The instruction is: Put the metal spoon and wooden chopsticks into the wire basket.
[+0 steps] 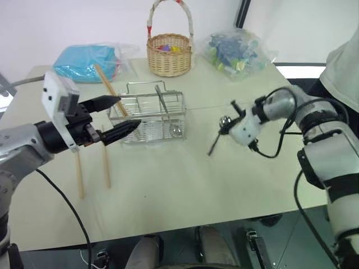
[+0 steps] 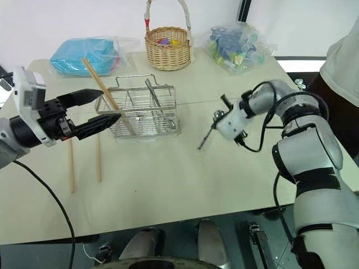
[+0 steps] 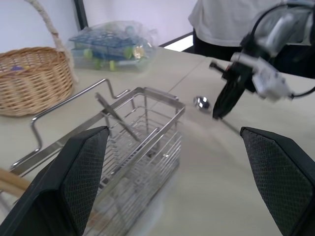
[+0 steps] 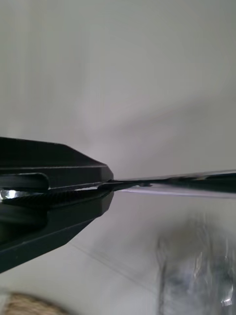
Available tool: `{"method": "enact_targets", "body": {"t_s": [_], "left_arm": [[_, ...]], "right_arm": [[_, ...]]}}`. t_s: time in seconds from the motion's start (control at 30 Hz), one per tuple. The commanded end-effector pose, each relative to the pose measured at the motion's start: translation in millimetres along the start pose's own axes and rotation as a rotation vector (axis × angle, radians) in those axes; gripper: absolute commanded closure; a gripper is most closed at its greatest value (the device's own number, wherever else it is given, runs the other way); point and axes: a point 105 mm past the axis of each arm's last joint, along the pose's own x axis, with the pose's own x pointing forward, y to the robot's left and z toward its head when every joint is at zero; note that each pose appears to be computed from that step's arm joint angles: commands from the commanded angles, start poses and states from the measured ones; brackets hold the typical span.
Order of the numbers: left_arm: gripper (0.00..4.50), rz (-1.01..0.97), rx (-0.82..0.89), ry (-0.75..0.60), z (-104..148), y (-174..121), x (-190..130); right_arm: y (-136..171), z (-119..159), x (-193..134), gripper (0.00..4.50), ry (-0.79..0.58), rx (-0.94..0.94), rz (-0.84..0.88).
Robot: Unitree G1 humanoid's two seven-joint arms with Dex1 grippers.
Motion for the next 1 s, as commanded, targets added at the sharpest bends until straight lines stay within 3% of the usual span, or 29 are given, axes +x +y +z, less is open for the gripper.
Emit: {"method": "enact_targets", "body": {"t_s": [0.03, 0.23, 0.43, 0.63, 0.83, 0.93, 1.0], "left_arm": [[0.0, 0.017, 0.066, -0.034, 16, 7, -4], [0.0, 0.006, 0.079, -0.035, 19, 11, -3], [0.0, -0.002, 0.084, -0.03, 18, 11, -2], [0.0, 0.0, 0.088, -0.025, 18, 12, -3], [0.0, 0.008, 0.098, -0.026, 22, 10, -4], [0.0, 0.019, 0.102, -0.026, 23, 10, -6], [0.0, 0.023, 0.103, -0.025, 23, 10, -6]], "right_arm": [[-26, 18, -34, 4.46, -0.191, 0.196, -0.111], [-79, 57, -73, 4.46, -0.59, 0.607, -0.349], [-118, 84, -70, 4.46, -0.823, 0.876, -0.548], [-128, 98, -44, 4.46, -0.914, 1.03, -0.585], [-115, 91, -2, 4.46, -0.869, 1.137, -0.604], [-106, 82, 11, 3.49, -0.81, 1.199, -0.62], [-105, 80, 12, 2.48, -0.793, 1.202, -0.635]]}}
